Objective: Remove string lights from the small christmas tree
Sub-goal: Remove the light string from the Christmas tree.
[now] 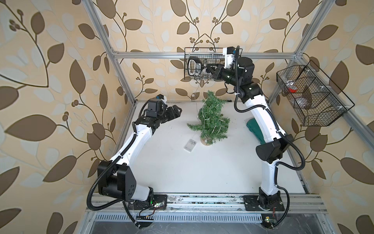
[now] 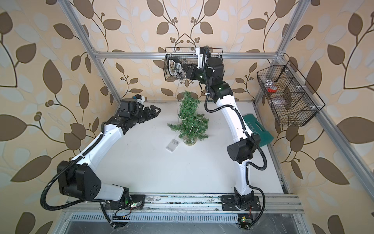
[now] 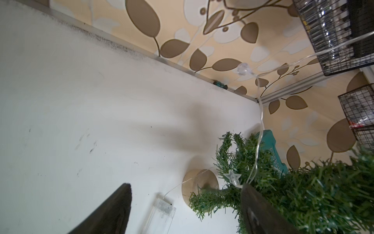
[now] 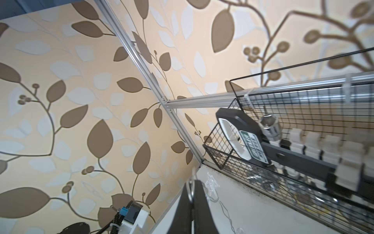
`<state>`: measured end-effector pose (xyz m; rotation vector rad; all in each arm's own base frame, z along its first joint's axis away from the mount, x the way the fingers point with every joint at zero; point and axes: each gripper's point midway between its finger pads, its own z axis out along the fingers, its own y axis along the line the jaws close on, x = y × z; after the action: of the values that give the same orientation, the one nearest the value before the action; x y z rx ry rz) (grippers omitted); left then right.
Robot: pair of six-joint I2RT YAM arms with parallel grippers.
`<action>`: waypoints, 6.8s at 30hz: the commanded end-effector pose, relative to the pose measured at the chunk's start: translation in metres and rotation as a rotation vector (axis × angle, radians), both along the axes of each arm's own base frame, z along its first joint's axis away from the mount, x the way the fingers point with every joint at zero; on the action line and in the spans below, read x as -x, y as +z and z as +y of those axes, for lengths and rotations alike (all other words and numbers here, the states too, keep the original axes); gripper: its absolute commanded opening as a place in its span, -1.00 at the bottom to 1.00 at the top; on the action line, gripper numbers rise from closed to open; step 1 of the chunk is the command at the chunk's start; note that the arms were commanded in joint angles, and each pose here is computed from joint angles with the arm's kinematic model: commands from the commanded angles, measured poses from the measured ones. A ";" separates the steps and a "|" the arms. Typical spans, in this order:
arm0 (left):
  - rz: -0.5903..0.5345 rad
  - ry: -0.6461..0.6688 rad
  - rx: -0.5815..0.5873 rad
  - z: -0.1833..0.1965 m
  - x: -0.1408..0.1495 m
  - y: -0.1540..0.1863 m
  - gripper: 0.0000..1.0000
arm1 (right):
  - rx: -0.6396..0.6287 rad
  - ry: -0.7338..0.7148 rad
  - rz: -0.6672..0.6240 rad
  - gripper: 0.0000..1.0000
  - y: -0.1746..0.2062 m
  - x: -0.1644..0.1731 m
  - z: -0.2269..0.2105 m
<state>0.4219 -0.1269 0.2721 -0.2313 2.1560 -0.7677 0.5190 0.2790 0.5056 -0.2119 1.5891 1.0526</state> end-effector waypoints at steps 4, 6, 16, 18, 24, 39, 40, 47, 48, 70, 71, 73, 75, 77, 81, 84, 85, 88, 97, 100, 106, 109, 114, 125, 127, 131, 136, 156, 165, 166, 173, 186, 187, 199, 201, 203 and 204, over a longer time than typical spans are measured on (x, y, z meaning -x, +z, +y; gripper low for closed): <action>-0.246 -0.123 0.015 -0.026 -0.009 0.049 0.73 | -0.025 0.240 -0.024 -1.00 0.007 0.046 0.061; -0.271 -0.161 0.018 -0.038 -0.009 0.051 0.73 | -0.009 0.263 -0.048 -1.00 0.011 0.061 0.072; -0.228 -0.249 0.058 -0.074 -0.012 0.035 0.97 | 0.005 0.292 -0.100 -1.00 0.031 0.087 0.072; -0.215 -0.237 0.071 -0.075 -0.017 0.032 0.97 | -0.001 0.315 -0.114 -1.00 0.037 0.096 0.076; -0.162 -0.197 0.108 -0.077 -0.033 0.019 0.85 | -0.016 0.369 -0.141 -1.00 0.052 0.122 0.085; -0.102 -0.064 -0.034 -0.045 -0.023 0.025 -0.21 | 0.054 0.317 -0.160 -1.00 0.044 0.153 0.056; -0.100 -0.047 -0.051 -0.040 -0.019 0.028 -0.29 | 0.054 0.313 -0.160 -1.00 0.044 0.155 0.054; -0.111 0.006 -0.135 -0.014 0.015 0.055 -0.88 | 0.037 0.324 -0.139 -1.00 0.039 0.166 0.049; -0.106 0.013 -0.136 -0.012 0.019 0.057 -0.95 | 0.037 0.323 -0.136 -1.00 0.038 0.167 0.048; -0.057 -0.003 0.020 -0.017 0.060 0.074 -1.00 | 0.108 0.097 0.006 -1.00 -0.009 0.179 -0.004; -0.059 0.002 0.038 -0.018 0.060 0.076 -1.00 | 0.120 0.079 0.015 -1.00 -0.006 0.175 -0.006; -0.055 0.003 0.078 -0.021 0.060 0.078 -1.00 | 0.140 0.132 0.018 -1.00 -0.003 0.181 0.000; -0.057 -0.002 0.098 -0.024 0.061 0.081 -1.00 | 0.143 0.217 0.036 -1.00 -0.010 0.194 0.008; -0.069 -0.004 0.091 -0.024 0.061 0.085 -1.00 | 0.130 0.265 0.052 -1.00 -0.019 0.206 0.009; -0.074 -0.003 0.053 -0.021 0.064 0.087 -1.00 | 0.119 0.262 0.057 -1.00 -0.025 0.218 0.001; -0.073 -0.008 0.049 -0.020 0.066 0.087 -1.00 | 0.122 0.264 0.055 -1.00 -0.024 0.220 0.001; -0.070 -0.009 0.050 -0.021 0.066 0.086 -1.00 | 0.124 0.269 0.057 -1.00 -0.025 0.219 0.002; -0.070 -0.015 0.053 -0.022 0.066 0.088 -1.00 | 0.123 0.287 0.065 -1.00 -0.024 0.217 0.006; -0.060 -0.008 0.014 -0.016 0.071 0.096 -1.00 | 0.127 0.305 0.082 -1.00 -0.024 0.219 0.008; -0.041 -0.020 -0.010 -0.016 0.075 0.101 -1.00 | 0.127 0.314 0.113 -1.00 -0.031 0.218 0.010; 0.003 -0.032 -0.029 -0.013 0.089 0.099 -1.00 | 0.134 0.314 0.146 -1.00 -0.044 0.216 0.011; 0.066 -0.050 0.011 -0.017 0.099 0.093 -1.00 | 0.126 0.325 0.176 -1.00 -0.047 0.220 0.012; 0.127 -0.063 0.087 -0.021 0.122 0.084 -1.00 | 0.130 0.322 0.247 -1.00 -0.056 0.232 0.010; 0.223 -0.184 0.156 -0.048 0.192 0.061 -1.00 | 0.117 0.146 0.492 -1.00 -0.110 0.272 -0.015; 0.218 -0.192 0.187 -0.049 0.203 0.065 -1.00 | 0.079 0.107 0.532 -1.00 -0.121 0.274 -0.022; 0.187 -0.231 0.236 -0.052 0.223 0.083 -1.00 | 0.028 0.087 0.641 -1.00 -0.150 0.289 -0.024; 0.193 -0.268 0.286 -0.057 0.238 0.094 -1.00 | -0.021 0.070 0.668 -1.00 -0.158 0.300 -0.025; 0.191 -0.405 0.243 -0.160 0.239 0.122 -1.00 | 0.027 0.135 0.607 0.13 -0.203 0.327 -0.025; 0.221 -0.422 0.204 -0.193 0.244 0.120 -1.00 | 0.166 0.262 0.347 0.28 -0.173 0.352 -0.033; 0.222 -0.426 0.199 -0.195 0.243 0.120 -1.00 | 0.172 0.275 0.327 0.28 -0.171 0.354 -0.033; 0.207 -0.406 0.171 -0.196 0.236 0.120 -1.00 | 0.190 0.291 0.259 0.26 -0.166 0.355 -0.032; 0.210 -0.410 0.177 -0.195 0.238 0.121 -1.00 | 0.259 0.231 0.188 0.15 -0.181 0.323 -0.014; 0.212 -0.411 0.175 -0.195 0.239 0.120 -1.00 | 0.258 0.222 0.184 0.12 -0.180 0.321 -0.014; 0.193 -0.403 0.177 -0.191 0.238 0.126 -1.00 | 0.249 0.197 0.168 -0.06 -0.185 0.312 -0.010; 0.188 -0.399 0.173 -0.189 0.237 0.126 -1.00 | 0.251 0.197 0.167 -0.20 -0.185 0.310 -0.009; 0.184 -0.397 0.175 -0.188 0.237 0.128 -1.00 | 0.251 0.196 0.167 -0.39 -0.186 0.311 -0.009; 0.183 -0.395 0.175 -0.188 0.237 0.128 -1.00 | 0.251 0.194 0.167 -0.50 -0.186 0.311 -0.009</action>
<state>0.1867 -0.3240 0.3763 0.0352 2.4108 -1.1810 0.2062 0.2695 0.3215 -0.4649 1.8977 1.0535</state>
